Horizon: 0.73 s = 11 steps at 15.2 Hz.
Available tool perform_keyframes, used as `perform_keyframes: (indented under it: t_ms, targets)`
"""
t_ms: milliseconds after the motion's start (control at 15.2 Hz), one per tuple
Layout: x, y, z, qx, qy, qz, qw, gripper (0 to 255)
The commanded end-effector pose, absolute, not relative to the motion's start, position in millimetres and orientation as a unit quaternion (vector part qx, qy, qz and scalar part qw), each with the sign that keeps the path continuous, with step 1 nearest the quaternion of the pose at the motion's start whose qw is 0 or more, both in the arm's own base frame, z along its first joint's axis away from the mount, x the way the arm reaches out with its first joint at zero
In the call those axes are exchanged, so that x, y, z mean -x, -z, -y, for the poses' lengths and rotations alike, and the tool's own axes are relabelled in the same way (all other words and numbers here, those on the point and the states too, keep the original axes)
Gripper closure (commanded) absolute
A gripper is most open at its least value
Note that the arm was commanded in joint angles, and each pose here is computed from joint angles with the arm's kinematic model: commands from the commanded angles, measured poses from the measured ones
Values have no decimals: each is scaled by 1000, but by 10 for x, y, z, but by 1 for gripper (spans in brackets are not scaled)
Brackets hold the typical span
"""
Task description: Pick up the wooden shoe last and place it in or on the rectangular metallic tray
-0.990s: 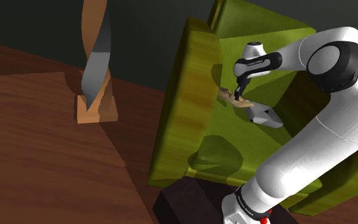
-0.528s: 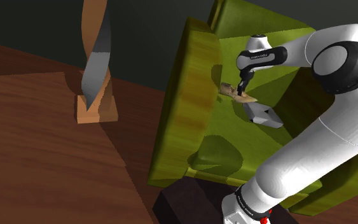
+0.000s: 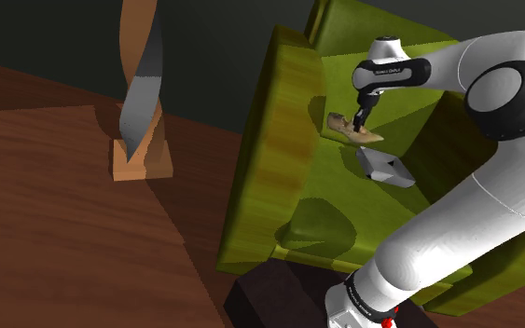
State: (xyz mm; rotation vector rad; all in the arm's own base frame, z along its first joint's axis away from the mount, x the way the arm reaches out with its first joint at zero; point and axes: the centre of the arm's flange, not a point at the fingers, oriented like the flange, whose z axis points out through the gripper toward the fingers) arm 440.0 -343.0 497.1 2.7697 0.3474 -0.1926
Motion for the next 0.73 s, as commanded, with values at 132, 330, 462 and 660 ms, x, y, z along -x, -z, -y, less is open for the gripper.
perform_keyframes:
  t_ms: [132,330,462,660]
  targets:
    - [-4255,-5041,3657,-975,68,-122,171,255]
    - [-4026,-5054,3980,-975,68,-122,171,255]
    - [-3873,-5063,4195,-975,68,-122,171,255]
    - [-3644,-5076,4518,-975,68,-122,171,255]
